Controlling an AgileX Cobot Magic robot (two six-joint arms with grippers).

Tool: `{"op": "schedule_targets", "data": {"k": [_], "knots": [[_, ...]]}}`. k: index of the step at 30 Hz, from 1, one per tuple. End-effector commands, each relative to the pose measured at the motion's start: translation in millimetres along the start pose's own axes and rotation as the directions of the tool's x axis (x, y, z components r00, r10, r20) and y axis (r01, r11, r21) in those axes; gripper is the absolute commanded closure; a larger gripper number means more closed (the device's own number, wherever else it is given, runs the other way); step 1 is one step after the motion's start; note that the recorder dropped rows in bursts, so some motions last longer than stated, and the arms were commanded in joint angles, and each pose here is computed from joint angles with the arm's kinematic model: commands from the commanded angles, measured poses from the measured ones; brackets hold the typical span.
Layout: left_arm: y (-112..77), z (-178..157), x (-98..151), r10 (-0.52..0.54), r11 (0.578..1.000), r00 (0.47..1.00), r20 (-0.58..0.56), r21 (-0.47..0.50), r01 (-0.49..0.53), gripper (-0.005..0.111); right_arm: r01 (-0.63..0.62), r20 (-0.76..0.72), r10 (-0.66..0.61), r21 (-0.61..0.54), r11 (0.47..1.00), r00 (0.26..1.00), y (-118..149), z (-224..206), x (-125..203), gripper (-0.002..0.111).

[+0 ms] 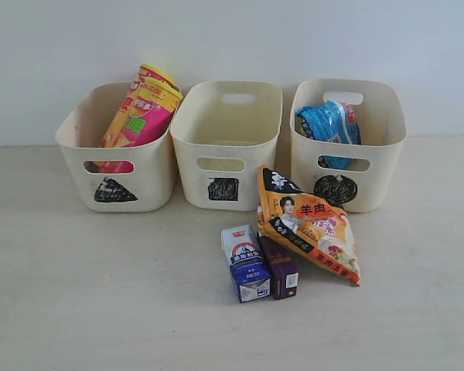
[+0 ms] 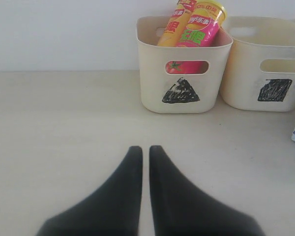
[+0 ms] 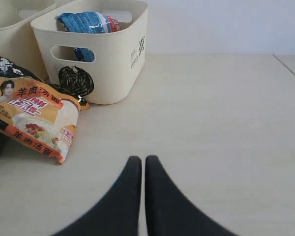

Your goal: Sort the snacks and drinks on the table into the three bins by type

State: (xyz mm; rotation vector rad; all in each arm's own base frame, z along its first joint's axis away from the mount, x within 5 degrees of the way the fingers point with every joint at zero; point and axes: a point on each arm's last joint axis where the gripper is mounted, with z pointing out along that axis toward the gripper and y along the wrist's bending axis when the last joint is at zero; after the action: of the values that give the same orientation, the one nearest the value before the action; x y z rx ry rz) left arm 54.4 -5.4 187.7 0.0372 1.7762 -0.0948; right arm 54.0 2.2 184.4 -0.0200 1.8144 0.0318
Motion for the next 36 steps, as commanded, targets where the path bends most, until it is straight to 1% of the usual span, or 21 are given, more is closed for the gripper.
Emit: {"op": "schedule_targets", "data": {"k": [1, 5, 8, 9, 10, 11, 12, 13, 14, 16, 18, 20, 21, 22, 23, 24, 28, 29, 33, 36], "knots": [[0.4, 0.1, 1.4, -0.004, 1.000, 1.000, -0.004, -0.005, 0.004, 0.103, 0.002, 0.008, -0.002, 0.004, 1.000, 1.000, -0.3, 0.0, 0.4, 0.108], [0.4, 0.1, 1.4, -0.004, 1.000, 1.000, -0.004, -0.005, 0.004, 0.103, 0.004, 0.008, -0.004, 0.004, 1.000, 1.000, -0.3, 0.0, 0.4, 0.108], [0.4, 0.1, 1.4, -0.004, 1.000, 1.000, -0.004, -0.005, 0.004, 0.103, 0.045, 0.041, -0.046, 0.009, 0.999, 0.998, -0.6, 0.0, -2.6, 0.108], [0.4, 0.1, 1.4, -0.004, 1.000, 1.000, -0.004, -0.005, 0.004, 0.103, 0.047, 0.120, -0.049, 0.014, 0.999, 0.992, -0.7, -0.6, -9.8, 0.108], [0.4, 0.1, 1.4, -0.004, 1.000, 1.000, -0.004, -0.005, 0.004, 0.103, 0.059, 0.163, -0.061, 0.019, 0.998, 0.985, -0.8, -1.2, -13.8, 0.108], [0.4, 0.1, 1.4, -0.004, 1.000, 1.000, -0.004, -0.005, 0.004, 0.103, 0.065, 0.282, -0.071, 0.030, 0.997, 0.957, -0.8, -3.7, -24.6, 0.108], [0.4, 0.1, 1.4, -0.004, 1.000, 1.000, -0.004, -0.005, 0.004, 0.103, 0.036, 0.336, -0.042, 0.024, 0.999, 0.941, -0.9, -5.2, -29.5, 0.108], [0.4, 0.1, 1.4, -0.004, 1.000, 1.000, -0.004, -0.005, 0.004, 0.103, -0.071, 0.467, 0.072, -0.019, 0.997, 0.881, -1.4, -10.5, -41.4, 0.108], [0.4, 0.1, 1.4, -0.004, 1.000, 1.000, -0.004, -0.005, 0.004, 0.103, -0.130, 0.512, 0.139, -0.053, 0.990, 0.848, -1.9, -12.9, -45.7, 0.108], [0.4, 0.1, 1.4, -0.004, 1.000, 1.000, -0.004, -0.005, 0.004, 0.103, -0.243, 0.565, 0.280, -0.141, 0.960, 0.776, -2.5, -16.9, -51.8, 0.108], [0.4, 0.1, 1.4, -0.004, 1.000, 1.000, -0.004, -0.005, 0.004, 0.103, -0.283, 0.609, 0.342, -0.195, 0.939, 0.716, -2.9, -20.9, -57.0, 0.108], [0.4, 0.1, 1.4, -0.004, 1.000, 1.000, -0.004, -0.005, 0.004, 0.103, -0.302, 0.615, 0.374, -0.223, 0.927, 0.694, -2.7, -23.1, -60.5, 0.108], [0.4, 0.1, 1.4, -0.004, 1.000, 1.000, -0.004, -0.005, 0.004, 0.103, -0.300, 0.624, 0.377, -0.231, 0.926, 0.684, -2.4, -26.7, -68.3, 0.108], [0.4, 0.1, 1.4, -0.004, 1.000, 1.000, -0.004, -0.005, 0.004, 0.103, -0.298, 0.623, 0.376, -0.231, 0.926, 0.686, -2.2, -28.8, -77.3, 0.108], [0.4, 0.1, 1.4, -0.004, 1.000, 1.000, -0.004, -0.005, 0.004, 0.103, -0.289, 0.609, 0.361, -0.217, 0.932, 0.707, -1.5, -31.3, -96.3, 0.108], [0.4, 0.1, 1.4, -0.004, 1.000, 1.000, -0.004, -0.005, 0.004, 0.103, -0.271, 0.597, 0.335, -0.198, 0.942, 0.729, -0.9, -31.7, -108.1, 0.108], [0.4, 0.1, 1.4, -0.004, 1.000, 1.000, -0.004, -0.005, 0.004, 0.103, -0.195, 0.472, 0.221, -0.103, 0.975, 0.854, 0.7, -21.3, -149.2, 0.108], [0.4, 0.1, 1.4, -0.004, 1.000, 1.000, -0.004, -0.005, 0.004, 0.103, -0.181, 0.442, 0.200, -0.084, 0.980, 0.875, 0.5, -16.8, -159.3, 0.108], [0.4, 0.1, 1.4, -0.004, 1.000, 1.000, -0.004, -0.005, 0.004, 0.103, -0.074, 0.304, 0.070, 0.001, 0.997, 0.950, -0.9, 6.9, -184.3, 0.108], [0.4, 0.1, 1.4, -0.004, 1.000, 1.000, -0.004, -0.005, 0.004, 0.103, 0.062, 0.203, -0.069, 0.044, 0.997, 0.977, -1.7, 27.9, -191.0, 0.108]]}}
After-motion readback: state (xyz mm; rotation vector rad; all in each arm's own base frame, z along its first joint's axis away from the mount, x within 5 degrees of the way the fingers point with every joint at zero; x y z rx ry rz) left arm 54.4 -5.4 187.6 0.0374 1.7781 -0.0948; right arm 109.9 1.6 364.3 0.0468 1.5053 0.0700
